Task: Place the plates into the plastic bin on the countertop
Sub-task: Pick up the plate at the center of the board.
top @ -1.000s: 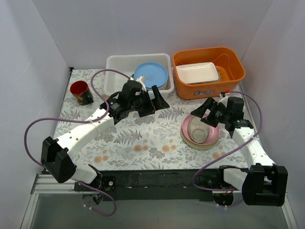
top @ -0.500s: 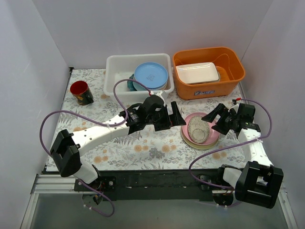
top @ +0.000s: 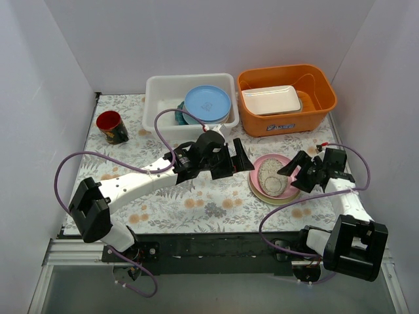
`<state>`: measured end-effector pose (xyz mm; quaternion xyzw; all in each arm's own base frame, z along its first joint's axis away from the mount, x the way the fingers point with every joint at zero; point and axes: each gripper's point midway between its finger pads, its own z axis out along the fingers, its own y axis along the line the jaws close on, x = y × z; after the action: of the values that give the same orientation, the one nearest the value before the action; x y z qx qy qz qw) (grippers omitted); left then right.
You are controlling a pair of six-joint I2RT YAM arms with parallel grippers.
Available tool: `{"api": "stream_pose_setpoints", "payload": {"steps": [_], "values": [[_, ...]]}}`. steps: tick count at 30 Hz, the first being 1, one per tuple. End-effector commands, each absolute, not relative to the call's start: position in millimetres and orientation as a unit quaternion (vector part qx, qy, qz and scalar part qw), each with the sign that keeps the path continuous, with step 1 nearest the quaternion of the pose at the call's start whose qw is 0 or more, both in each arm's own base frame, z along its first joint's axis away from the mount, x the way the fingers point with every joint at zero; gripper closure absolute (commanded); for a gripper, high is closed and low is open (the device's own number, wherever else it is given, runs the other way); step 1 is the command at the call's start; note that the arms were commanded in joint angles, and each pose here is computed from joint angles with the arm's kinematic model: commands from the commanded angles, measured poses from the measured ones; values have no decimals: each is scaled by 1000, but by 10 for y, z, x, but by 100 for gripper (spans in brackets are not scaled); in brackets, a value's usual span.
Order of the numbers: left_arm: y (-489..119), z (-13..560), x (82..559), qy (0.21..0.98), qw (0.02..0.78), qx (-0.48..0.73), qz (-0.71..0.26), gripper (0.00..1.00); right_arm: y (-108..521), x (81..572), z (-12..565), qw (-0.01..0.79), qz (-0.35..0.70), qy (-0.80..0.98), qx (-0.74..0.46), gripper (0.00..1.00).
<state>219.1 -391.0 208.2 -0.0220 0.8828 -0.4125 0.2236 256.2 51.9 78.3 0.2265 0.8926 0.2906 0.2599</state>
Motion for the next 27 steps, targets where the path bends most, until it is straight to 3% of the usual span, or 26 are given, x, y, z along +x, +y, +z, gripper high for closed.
{"api": "stream_pose_setpoints", "payload": {"steps": [1, 15, 18, 20, 27], "values": [[-3856, 2107, 2176, 880, 235, -27, -412, 2, 455, 2584, 689, 267, 278, 895, 222, 12], [-3824, 2021, 2156, 884, 227, -36, -408, 2, 508, 2522, 453, 252, 294, 893, 231, 28], [-3826, 2020, 2159, 884, 228, -34, -407, 2, 529, 2523, 431, 250, 301, 891, 229, 35], [-3820, 2001, 2154, 885, 226, -35, -406, 2, 547, 2492, 389, 244, 305, 891, 231, 45], [-3829, 1969, 2160, 887, 225, -35, -403, 2, 593, 2453, 264, 225, 315, 896, 216, 58]]}}
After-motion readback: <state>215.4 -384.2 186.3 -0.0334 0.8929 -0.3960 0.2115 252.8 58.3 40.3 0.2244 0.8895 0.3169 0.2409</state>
